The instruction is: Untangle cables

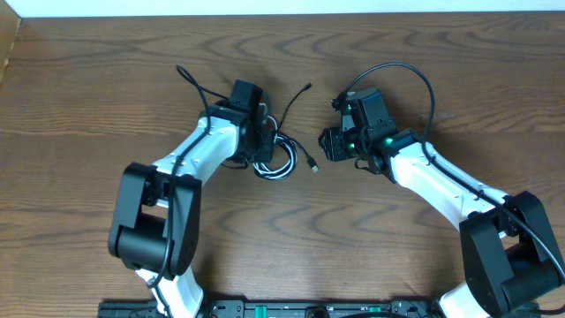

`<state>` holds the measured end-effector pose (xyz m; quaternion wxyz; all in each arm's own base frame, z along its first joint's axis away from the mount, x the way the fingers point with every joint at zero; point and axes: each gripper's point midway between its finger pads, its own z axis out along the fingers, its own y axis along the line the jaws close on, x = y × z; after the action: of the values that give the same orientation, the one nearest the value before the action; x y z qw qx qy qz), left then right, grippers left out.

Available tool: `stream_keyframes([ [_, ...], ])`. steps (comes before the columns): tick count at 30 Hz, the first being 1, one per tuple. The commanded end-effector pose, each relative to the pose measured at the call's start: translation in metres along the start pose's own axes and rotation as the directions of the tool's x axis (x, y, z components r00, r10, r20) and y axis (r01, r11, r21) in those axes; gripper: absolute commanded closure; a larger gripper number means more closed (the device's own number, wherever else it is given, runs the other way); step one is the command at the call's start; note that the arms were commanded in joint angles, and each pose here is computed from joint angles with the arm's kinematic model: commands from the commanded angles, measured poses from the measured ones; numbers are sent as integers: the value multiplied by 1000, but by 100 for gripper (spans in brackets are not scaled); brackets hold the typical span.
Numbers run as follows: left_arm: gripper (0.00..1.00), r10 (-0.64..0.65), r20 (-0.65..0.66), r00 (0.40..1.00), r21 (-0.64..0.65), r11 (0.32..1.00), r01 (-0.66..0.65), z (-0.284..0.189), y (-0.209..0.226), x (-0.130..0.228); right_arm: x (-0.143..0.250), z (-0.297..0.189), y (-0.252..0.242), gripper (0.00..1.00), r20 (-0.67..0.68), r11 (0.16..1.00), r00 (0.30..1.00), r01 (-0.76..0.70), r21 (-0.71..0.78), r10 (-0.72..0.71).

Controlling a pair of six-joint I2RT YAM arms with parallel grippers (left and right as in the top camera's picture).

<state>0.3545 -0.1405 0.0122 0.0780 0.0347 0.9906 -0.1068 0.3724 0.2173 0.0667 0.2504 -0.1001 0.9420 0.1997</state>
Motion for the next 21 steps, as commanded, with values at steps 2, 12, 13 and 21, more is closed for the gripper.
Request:
stream_keyframes([
  [2, 74, 44, -67, 997, 83, 996, -38, 13, -25, 18, -3, 3, -25, 53, 18, 992, 1000, -8, 129, 6],
  [12, 92, 318, -57, 946, 116, 944, -310, 17, -63, 33, -5, -11, -84, 50, 35, 956, 981, -195, 220, 192],
  [13, 92, 342, -57, 938, 119, 935, -334, 17, -66, 34, -5, -13, -91, 49, 38, 950, 977, -211, 229, 208],
  [21, 92, 419, -55, 906, 119, 904, -410, 16, -78, 38, -17, -16, -96, 23, 31, 988, 999, -47, 146, 43],
])
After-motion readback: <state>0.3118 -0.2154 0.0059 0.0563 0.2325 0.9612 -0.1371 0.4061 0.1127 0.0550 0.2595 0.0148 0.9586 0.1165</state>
